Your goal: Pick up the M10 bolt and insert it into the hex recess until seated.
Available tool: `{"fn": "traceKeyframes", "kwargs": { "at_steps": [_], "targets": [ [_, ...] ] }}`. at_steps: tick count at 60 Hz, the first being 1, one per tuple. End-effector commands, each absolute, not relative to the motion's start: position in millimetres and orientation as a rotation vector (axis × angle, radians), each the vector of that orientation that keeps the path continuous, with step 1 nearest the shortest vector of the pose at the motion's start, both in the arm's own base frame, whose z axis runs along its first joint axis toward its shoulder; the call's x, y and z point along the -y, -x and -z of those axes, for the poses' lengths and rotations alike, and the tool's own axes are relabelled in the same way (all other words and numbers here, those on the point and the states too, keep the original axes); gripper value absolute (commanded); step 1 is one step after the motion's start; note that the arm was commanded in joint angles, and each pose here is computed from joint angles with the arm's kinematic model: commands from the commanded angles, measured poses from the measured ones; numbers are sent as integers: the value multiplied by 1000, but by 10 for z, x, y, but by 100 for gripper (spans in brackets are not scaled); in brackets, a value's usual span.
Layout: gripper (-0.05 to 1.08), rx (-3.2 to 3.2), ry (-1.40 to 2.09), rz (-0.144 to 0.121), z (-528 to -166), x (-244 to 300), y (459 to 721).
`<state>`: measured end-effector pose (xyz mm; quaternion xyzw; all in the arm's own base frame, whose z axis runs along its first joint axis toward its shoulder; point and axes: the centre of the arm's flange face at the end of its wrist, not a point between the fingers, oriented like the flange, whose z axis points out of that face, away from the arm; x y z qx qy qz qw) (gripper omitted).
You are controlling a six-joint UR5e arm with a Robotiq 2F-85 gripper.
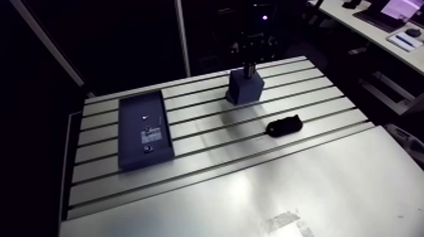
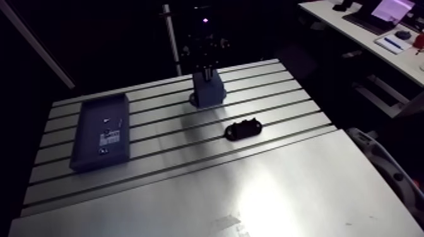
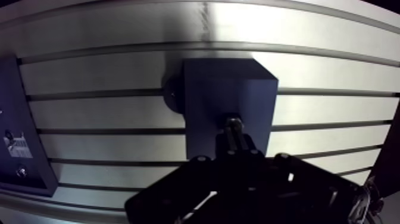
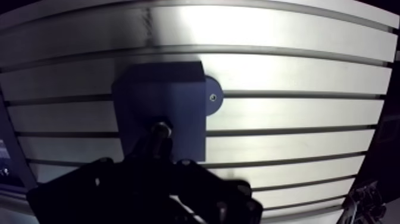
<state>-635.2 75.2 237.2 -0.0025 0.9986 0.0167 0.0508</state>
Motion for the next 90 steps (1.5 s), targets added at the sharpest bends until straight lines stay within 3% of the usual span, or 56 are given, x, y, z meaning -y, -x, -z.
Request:
{"fn": "traceKeyframes", "kwargs": {
  "at_steps": [1,90],
  "targets": [
    [108,-3039,8,-50,-2357,-755,6361],
    [108,-3031,13,-49,-2310,-758,6367]
  ]
}}
